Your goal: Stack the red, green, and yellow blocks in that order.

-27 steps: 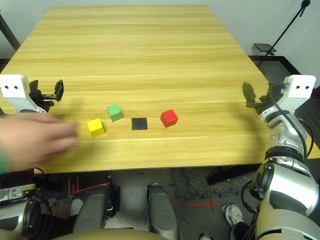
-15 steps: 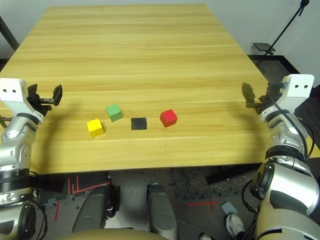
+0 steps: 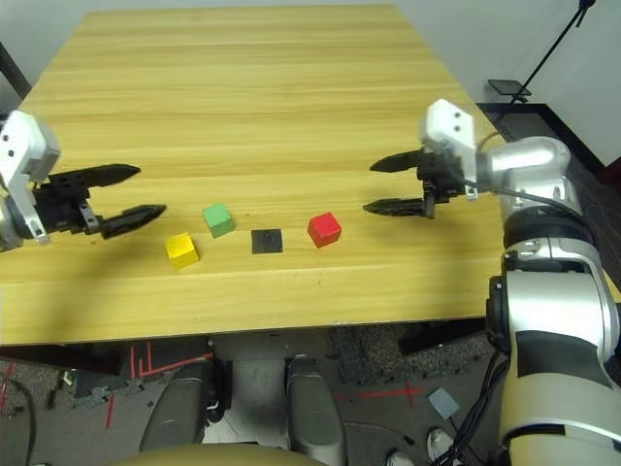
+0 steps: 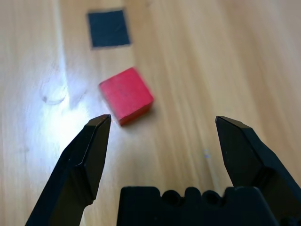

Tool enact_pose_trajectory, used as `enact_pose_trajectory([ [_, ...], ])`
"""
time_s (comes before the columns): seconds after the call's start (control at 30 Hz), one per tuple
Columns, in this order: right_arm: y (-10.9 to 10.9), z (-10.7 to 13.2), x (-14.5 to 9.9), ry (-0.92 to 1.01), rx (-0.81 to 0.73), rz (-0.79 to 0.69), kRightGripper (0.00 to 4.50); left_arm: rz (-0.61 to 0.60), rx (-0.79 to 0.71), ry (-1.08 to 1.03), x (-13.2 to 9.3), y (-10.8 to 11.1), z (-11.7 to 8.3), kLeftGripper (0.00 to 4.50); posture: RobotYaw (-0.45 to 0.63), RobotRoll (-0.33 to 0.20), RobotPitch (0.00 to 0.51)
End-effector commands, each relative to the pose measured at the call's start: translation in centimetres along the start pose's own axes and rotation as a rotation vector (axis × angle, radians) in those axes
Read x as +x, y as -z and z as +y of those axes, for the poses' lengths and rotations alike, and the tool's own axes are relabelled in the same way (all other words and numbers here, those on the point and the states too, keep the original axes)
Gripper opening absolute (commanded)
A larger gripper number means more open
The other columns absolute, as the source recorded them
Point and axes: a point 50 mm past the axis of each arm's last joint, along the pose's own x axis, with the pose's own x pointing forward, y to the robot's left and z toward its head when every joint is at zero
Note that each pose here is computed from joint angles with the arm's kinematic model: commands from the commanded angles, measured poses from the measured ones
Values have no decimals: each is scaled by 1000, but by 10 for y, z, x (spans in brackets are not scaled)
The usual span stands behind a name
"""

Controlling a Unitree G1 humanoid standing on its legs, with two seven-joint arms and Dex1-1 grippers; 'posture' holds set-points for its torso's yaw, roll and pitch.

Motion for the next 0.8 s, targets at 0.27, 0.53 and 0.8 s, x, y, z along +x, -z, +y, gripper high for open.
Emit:
enact_pose_trajectory([
  [0.27,-22,-6,38,-203,-188,185,4500,77,13,49,12,5,-18,4474,410,-121,103],
  [0.53,-29,-5,55,-268,-234,216,4500,70,28,-13,9,2,-19,4474,476,-133,111],
  [0.8,-33,-5,62,-292,-258,238,2787,63,25,-48,7,1,-22,4500,501,-141,126],
])
